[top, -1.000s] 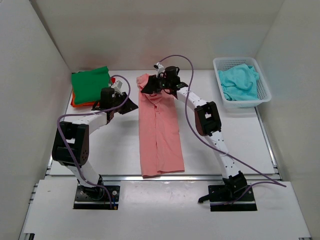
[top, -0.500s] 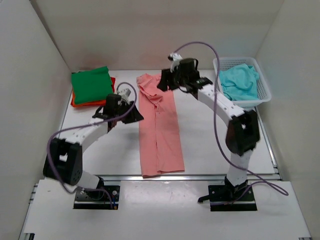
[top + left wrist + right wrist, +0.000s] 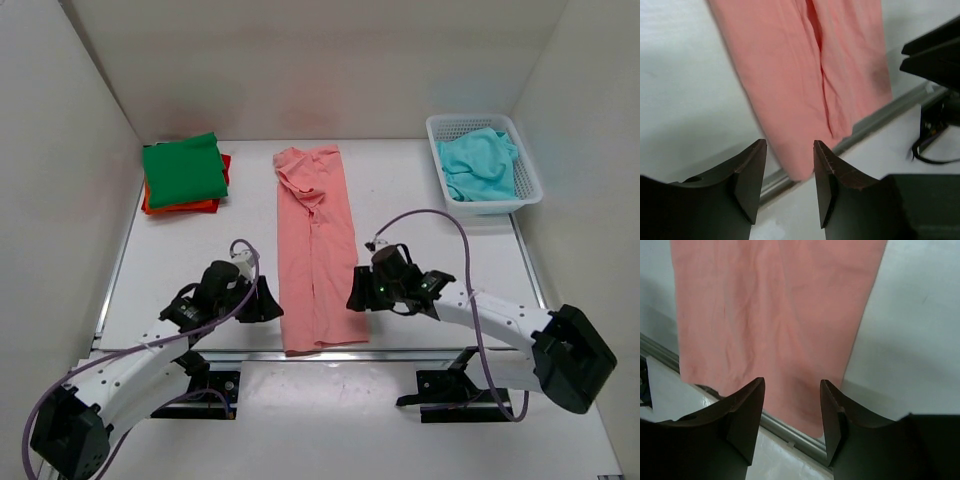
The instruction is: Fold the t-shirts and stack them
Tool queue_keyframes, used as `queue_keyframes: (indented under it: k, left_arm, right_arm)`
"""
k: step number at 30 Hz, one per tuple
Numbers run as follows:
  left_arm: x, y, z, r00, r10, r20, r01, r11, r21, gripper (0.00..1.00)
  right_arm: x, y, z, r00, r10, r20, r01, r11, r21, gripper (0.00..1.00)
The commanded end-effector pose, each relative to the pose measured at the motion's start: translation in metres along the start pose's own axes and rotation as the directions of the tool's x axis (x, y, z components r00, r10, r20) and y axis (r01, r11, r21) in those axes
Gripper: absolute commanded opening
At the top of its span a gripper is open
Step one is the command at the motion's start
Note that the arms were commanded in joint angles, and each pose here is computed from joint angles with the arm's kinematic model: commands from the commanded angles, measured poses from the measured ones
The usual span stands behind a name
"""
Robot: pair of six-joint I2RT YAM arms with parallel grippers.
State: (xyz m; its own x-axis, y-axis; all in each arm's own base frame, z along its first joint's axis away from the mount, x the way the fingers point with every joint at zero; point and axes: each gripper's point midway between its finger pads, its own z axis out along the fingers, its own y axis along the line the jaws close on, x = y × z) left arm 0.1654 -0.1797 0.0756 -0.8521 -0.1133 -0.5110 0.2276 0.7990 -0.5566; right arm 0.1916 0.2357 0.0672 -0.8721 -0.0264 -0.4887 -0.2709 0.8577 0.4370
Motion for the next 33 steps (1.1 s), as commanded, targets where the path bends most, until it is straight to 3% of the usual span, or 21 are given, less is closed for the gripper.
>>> queue_keyframes:
  k: [1, 7, 17, 19, 20, 21, 22, 23, 24, 33]
  left_arm:
    - [0.028, -0.011, -0.001, 0.998, -0.040, -0.056, 0.042, 0.998, 0.044, 0.53]
    - [0.061, -0.005, 0.007, 0.990, -0.054, -0.130, 0.064, 0.995, 0.077, 0.53]
    - [0.083, -0.008, 0.024, 0.974, -0.006, -0.228, 0.014, 0.999, 0.035, 0.51]
    - [0.087, -0.009, 0.026, 0.969, 0.002, -0.247, 0.006, 1.000, 0.031, 0.50]
    - [0.091, -0.007, 0.027, 0.965, 0.007, -0.264, -0.001, 1.000, 0.023, 0.45]
    - [0.088, -0.011, 0.027, 0.965, 0.013, -0.261, -0.004, 0.999, 0.036, 0.31]
    - [0.088, -0.010, 0.027, 0.965, 0.008, -0.261, 0.001, 0.999, 0.033, 0.11]
    - [0.091, -0.010, 0.025, 0.963, 0.010, -0.271, -0.002, 0.999, 0.032, 0.06]
    - [0.095, -0.008, 0.023, 0.959, 0.008, -0.285, 0.000, 1.000, 0.028, 0.00]
    - [0.094, -0.021, -0.001, 0.958, -0.001, -0.287, 0.022, 0.997, 0.072, 0.00]
  right_arm:
    - [0.001, 0.011, -0.007, 0.987, 0.131, 0.089, -0.127, 0.991, -0.051, 0.46]
    - [0.032, -0.002, -0.011, 0.985, 0.161, 0.060, -0.159, 0.987, -0.038, 0.52]
    - [0.068, 0.007, -0.002, 0.984, 0.175, -0.030, -0.178, 0.979, -0.097, 0.51]
    - [0.073, 0.010, 0.001, 0.986, 0.163, -0.043, -0.166, 0.981, -0.099, 0.43]
    - [0.079, 0.011, 0.004, 0.986, 0.158, -0.061, -0.163, 0.982, -0.093, 0.39]
    - [0.079, 0.011, 0.004, 0.985, 0.163, -0.065, -0.169, 0.981, -0.095, 0.26]
    - [0.081, 0.014, 0.004, 0.986, 0.151, -0.070, -0.158, 0.982, -0.108, 0.07]
    - [0.087, 0.018, 0.003, 0.986, 0.142, -0.088, -0.152, 0.981, -0.118, 0.00]
    - [0.088, 0.020, 0.003, 0.985, 0.148, -0.088, -0.158, 0.980, -0.118, 0.00]
    - [0.123, 0.051, -0.014, 0.976, 0.045, -0.214, -0.081, 0.983, -0.163, 0.00]
